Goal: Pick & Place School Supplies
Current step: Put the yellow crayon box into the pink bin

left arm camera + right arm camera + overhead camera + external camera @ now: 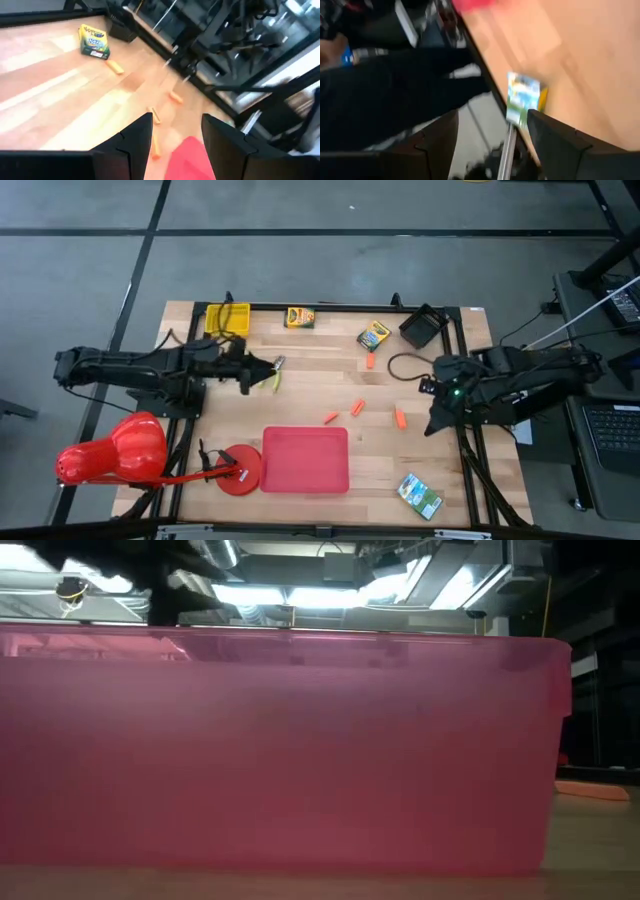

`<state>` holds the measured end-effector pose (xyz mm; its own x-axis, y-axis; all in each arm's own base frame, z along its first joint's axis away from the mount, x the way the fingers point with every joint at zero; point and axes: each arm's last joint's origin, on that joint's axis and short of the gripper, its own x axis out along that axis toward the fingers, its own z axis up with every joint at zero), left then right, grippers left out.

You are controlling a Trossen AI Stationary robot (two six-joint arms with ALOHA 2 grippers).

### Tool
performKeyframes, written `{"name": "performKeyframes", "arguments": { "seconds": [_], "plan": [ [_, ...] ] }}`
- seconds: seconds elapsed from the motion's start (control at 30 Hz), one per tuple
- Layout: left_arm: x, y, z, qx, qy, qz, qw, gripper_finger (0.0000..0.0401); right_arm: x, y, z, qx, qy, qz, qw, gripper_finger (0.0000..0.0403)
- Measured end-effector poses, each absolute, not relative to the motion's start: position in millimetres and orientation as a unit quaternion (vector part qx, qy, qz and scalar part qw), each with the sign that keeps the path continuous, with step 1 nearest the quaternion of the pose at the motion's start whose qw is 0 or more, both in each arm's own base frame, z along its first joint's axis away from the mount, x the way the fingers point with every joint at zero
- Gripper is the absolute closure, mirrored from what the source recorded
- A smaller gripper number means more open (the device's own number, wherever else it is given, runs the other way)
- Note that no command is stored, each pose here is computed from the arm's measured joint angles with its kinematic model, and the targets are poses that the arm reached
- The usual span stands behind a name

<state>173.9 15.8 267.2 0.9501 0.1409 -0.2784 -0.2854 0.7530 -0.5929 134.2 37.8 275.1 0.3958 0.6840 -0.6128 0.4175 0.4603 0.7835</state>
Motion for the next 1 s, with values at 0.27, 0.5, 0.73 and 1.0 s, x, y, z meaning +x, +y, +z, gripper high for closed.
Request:
{"name": "performKeyframes", "arguments": {
  "seconds": [0.27, 0.5, 0.73, 1.0],
  "plan": [
    [202.7, 13.8, 262.6, -0.329, 0.15, 0.051, 0.931, 0.0232, 150.2, 54.2, 212.4, 0.479, 0.643, 0.166, 0.574, 0.016],
    [207.1, 9.8, 254.8, -0.38, 0.123, 0.034, 0.916, 0.0232, 165.7, 63.9, 165.2, 0.439, 0.617, 0.202, 0.621, 0.016],
    [206.5, 2.5, 260.0, -0.435, 0.091, 0.035, 0.895, 0.0232, 171.2, 79.0, 143.9, 0.404, 0.597, 0.213, 0.659, 0.016],
    [206.7, -3.0, 265.4, -0.479, 0.06, 0.038, 0.875, 0.0232, 172.4, 102.1, 118.1, 0.388, 0.585, 0.208, 0.681, 0.016]
  ]
}}
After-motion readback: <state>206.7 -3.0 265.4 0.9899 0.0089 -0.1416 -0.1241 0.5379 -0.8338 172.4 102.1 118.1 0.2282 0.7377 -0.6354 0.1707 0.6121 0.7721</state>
